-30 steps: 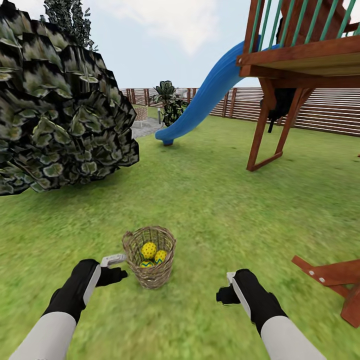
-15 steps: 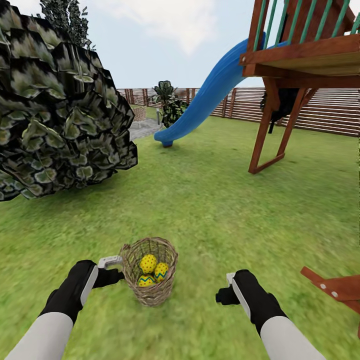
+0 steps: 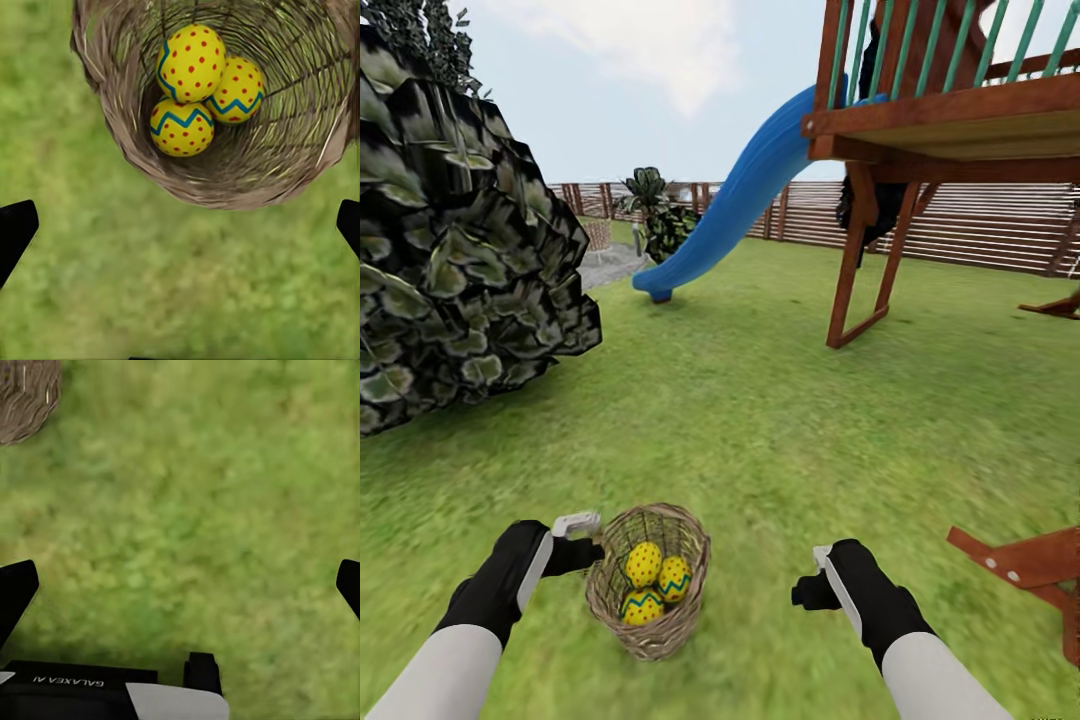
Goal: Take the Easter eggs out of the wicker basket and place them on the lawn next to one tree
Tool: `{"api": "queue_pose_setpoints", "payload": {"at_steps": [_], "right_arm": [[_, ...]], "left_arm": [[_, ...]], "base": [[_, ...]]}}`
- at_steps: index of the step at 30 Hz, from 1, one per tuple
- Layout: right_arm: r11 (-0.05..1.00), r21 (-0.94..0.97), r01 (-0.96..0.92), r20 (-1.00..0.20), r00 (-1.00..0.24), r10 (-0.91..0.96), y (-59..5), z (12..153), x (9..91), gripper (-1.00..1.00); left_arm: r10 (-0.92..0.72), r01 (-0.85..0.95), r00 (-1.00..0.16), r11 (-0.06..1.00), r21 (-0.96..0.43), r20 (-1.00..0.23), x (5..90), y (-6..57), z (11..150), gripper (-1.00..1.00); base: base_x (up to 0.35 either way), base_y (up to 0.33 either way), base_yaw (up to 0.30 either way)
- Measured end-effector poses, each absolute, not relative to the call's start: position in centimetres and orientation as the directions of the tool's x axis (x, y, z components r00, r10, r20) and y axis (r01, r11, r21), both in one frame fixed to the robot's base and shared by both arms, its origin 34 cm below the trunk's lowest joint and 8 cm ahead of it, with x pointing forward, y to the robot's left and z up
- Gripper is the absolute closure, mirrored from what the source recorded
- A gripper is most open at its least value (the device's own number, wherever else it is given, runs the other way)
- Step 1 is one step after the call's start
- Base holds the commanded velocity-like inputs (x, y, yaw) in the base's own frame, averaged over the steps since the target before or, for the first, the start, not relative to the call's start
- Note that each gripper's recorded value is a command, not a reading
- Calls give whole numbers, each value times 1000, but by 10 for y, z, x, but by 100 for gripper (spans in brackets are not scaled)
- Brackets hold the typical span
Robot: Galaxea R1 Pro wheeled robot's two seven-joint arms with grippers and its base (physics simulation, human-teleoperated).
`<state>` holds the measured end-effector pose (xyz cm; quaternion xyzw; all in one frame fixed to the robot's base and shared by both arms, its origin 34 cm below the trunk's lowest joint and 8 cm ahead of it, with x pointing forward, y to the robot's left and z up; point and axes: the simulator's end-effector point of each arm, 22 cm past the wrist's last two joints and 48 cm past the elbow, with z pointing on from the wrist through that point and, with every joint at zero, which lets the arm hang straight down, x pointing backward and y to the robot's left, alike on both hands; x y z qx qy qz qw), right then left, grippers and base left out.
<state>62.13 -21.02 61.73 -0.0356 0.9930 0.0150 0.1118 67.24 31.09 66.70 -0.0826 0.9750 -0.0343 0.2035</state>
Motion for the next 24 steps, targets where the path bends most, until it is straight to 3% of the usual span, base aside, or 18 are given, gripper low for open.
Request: {"api": "queue_pose_setpoints", "payload": {"at_steps": [7, 20, 24], "right_arm": [[997, 22, -77, -227, -971, -70, -209, 620, 622, -100], [996, 35, -88, -275, -959, -75, -198, 622, 631, -100], [996, 30, -88, -277, -958, -76, -199, 622, 632, -100]], "left_arm": [[-180, -153, -913, 983, -101, -366, 664, 312, 659, -100], [-183, -161, -922, 983, -92, -340, 654, 316, 648, -100], [-178, -156, -922, 984, -91, -343, 655, 314, 647, -100]], "base": [[212, 274, -187], [218, 261, -3], [151, 128, 176]]}}
